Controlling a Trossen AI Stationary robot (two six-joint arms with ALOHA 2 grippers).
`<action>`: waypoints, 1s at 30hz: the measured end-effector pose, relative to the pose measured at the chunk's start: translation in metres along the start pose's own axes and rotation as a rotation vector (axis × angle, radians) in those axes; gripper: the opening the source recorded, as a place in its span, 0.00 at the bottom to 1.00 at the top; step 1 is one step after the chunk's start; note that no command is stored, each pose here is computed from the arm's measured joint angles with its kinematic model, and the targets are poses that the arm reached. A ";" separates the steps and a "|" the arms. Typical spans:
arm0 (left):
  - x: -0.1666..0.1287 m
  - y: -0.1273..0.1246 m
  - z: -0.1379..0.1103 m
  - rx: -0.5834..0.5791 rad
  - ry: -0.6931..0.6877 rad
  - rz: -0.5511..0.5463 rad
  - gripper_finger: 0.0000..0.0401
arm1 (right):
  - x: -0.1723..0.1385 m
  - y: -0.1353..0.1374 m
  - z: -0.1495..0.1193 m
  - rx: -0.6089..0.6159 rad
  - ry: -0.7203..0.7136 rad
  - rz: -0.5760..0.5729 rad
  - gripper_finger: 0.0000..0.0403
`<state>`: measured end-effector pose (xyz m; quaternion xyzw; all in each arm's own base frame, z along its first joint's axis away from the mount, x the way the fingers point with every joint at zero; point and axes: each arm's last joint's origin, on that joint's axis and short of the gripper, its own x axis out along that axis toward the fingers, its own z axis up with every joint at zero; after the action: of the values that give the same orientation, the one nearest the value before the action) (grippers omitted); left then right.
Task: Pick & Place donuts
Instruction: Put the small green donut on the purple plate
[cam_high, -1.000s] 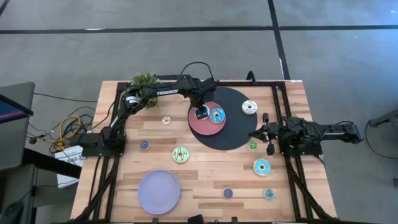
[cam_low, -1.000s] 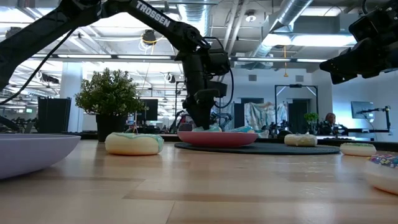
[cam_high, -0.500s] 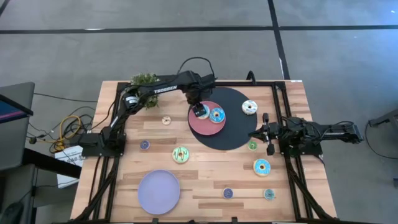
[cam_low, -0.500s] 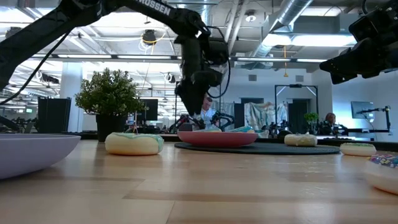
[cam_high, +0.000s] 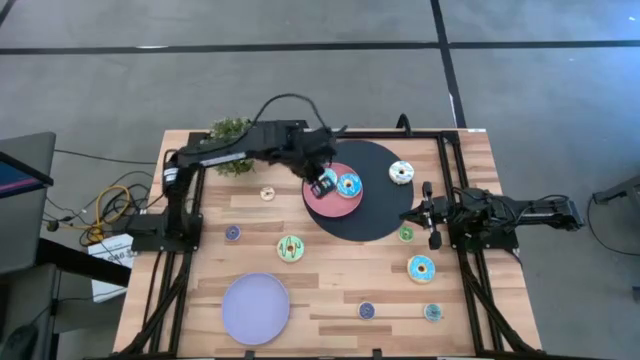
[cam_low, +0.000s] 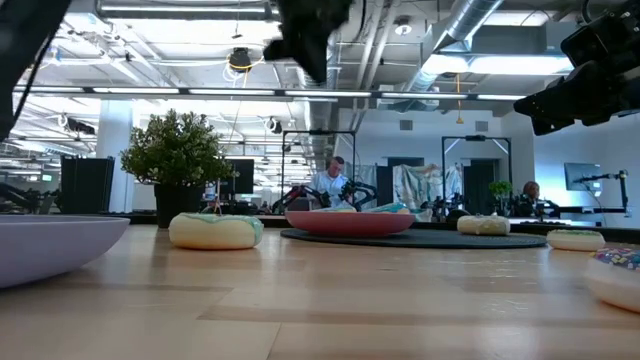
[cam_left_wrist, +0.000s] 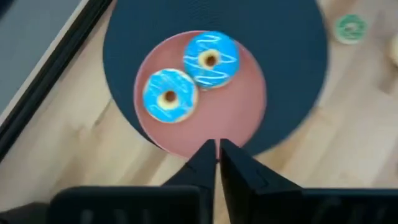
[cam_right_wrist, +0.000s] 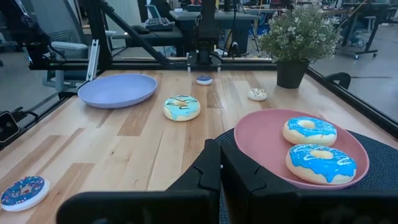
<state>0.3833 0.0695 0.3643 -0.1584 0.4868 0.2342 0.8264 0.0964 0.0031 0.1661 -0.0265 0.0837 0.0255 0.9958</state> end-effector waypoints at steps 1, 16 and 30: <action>-0.008 -0.008 -0.005 0.003 -0.015 0.002 0.02 | 0.000 0.000 0.000 0.000 0.000 0.000 0.00; -0.009 -0.098 -0.042 0.286 -0.057 -0.143 0.00 | 0.000 0.000 0.005 0.169 -0.063 0.004 0.00; 0.031 -0.072 -0.100 0.387 -0.162 -0.200 0.00 | 0.010 -0.005 0.091 0.233 -0.137 -0.253 0.00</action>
<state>0.3616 -0.0325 0.2921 -0.0252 0.4368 0.0651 0.8968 0.1219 0.0042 0.2546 0.0808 0.0142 -0.1079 0.9908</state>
